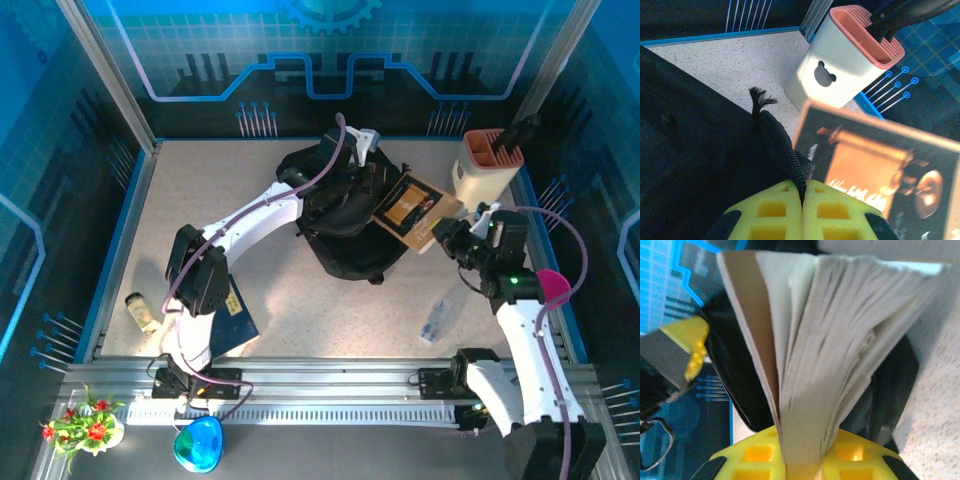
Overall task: Pack the student bag
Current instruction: Place the book in the student bag.
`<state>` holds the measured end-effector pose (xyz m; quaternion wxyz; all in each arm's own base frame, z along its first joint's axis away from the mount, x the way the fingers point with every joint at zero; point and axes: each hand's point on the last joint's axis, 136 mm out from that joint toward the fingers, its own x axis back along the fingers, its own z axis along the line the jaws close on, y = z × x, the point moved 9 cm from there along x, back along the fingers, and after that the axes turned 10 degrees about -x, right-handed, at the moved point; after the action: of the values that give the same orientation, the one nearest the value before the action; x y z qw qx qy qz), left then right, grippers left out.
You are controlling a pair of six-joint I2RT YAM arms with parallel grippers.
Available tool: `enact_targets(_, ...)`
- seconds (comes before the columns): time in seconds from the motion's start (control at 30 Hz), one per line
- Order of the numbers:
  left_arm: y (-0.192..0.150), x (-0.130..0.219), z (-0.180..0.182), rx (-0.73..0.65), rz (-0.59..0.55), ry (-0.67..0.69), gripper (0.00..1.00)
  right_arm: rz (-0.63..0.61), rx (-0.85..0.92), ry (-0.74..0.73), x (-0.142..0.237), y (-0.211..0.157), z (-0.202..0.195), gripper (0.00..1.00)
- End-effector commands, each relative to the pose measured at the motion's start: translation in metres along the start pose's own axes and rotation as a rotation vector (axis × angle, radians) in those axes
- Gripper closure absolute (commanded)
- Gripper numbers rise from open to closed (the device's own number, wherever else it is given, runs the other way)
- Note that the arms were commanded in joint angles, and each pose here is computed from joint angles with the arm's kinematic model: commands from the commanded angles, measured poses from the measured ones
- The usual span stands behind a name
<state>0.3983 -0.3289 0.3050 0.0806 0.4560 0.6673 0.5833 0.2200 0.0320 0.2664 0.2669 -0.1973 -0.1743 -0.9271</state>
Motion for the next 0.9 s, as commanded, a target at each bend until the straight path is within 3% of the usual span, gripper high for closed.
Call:
enact_targets(0.0,0.020,0.009,-0.010,-0.046,-0.104,-0.030,0.99,0.029,-0.038,0.107,-0.015,-0.004,0.017,0.95)
enact_targets(0.23,0.020,0.010,-0.012,-0.047,-0.094,-0.051,0.99,0.070,-0.122,0.127,-0.053,-0.006,0.019,0.95)
enact_targets(0.5,0.021,0.014,-0.014,-0.045,-0.084,-0.059,0.98,0.078,-0.098,0.171,-0.080,-0.002,0.039,0.94)
enact_targets(0.87,0.023,0.016,-0.014,-0.050,-0.090,-0.049,0.98,-0.040,-0.005,0.248,-0.036,0.001,0.065,0.92)
